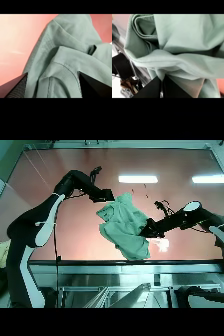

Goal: Fold the shirts.

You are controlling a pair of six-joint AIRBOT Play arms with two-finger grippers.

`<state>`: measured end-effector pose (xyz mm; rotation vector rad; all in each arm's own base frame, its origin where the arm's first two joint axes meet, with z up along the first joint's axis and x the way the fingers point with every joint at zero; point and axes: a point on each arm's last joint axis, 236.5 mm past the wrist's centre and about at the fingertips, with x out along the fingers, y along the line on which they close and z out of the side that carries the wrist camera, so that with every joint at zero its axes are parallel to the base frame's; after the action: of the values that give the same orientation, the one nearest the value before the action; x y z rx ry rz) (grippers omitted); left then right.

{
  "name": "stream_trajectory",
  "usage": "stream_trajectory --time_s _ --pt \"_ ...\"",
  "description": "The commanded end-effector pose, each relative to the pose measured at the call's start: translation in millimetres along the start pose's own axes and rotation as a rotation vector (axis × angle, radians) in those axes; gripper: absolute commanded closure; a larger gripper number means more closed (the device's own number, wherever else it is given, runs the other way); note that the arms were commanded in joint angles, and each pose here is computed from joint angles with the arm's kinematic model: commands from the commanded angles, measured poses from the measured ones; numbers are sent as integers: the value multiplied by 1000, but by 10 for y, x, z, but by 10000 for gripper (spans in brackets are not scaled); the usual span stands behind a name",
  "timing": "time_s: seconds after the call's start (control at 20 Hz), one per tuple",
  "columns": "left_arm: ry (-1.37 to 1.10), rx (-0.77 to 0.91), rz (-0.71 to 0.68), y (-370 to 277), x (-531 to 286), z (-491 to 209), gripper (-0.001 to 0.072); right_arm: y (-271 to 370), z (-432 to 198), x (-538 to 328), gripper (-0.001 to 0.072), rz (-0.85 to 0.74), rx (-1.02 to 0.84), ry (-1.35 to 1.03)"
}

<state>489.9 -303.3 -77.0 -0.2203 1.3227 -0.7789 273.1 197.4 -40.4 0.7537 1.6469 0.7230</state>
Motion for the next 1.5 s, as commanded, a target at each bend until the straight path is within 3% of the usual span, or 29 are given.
stream_trajectory --time_s 0.0,0.1,0.25,0.3,0.35,0.65,0.8,0.9,1.15,1.45 --pt "91 38 -15 -189 206 -164 14 -7 -74 -23 690 0 -16 30" --pt "115 43 -26 -246 262 -227 422 -15 -55 -23 689 -3 -20 22" --pt "142 60 -29 -270 397 -309 436 -11 -18 -23 689 -1 -23 7" --pt "152 65 -30 -269 441 -340 514 0 -16 -23 689 3 -26 6" --pt "163 73 -32 -270 438 -366 687 13 -11 -23 689 9 -28 3" --pt "82 65 -27 -259 -142 -121 691 170 -4 -150 689 13 -104 -46" --pt "78 64 -20 -230 -204 -108 667 175 10 -195 689 13 -107 -61" --pt "55 55 -10 -185 -98 -56 -13 178 12 -191 689 13 -112 -61" --pt "86 -26 -135 16 61 -151 2 177 11 -191 689 12 -138 -61" --pt "-1 -116 -103 566 -327 20 2 179 4 -191 689 12 -156 -59"
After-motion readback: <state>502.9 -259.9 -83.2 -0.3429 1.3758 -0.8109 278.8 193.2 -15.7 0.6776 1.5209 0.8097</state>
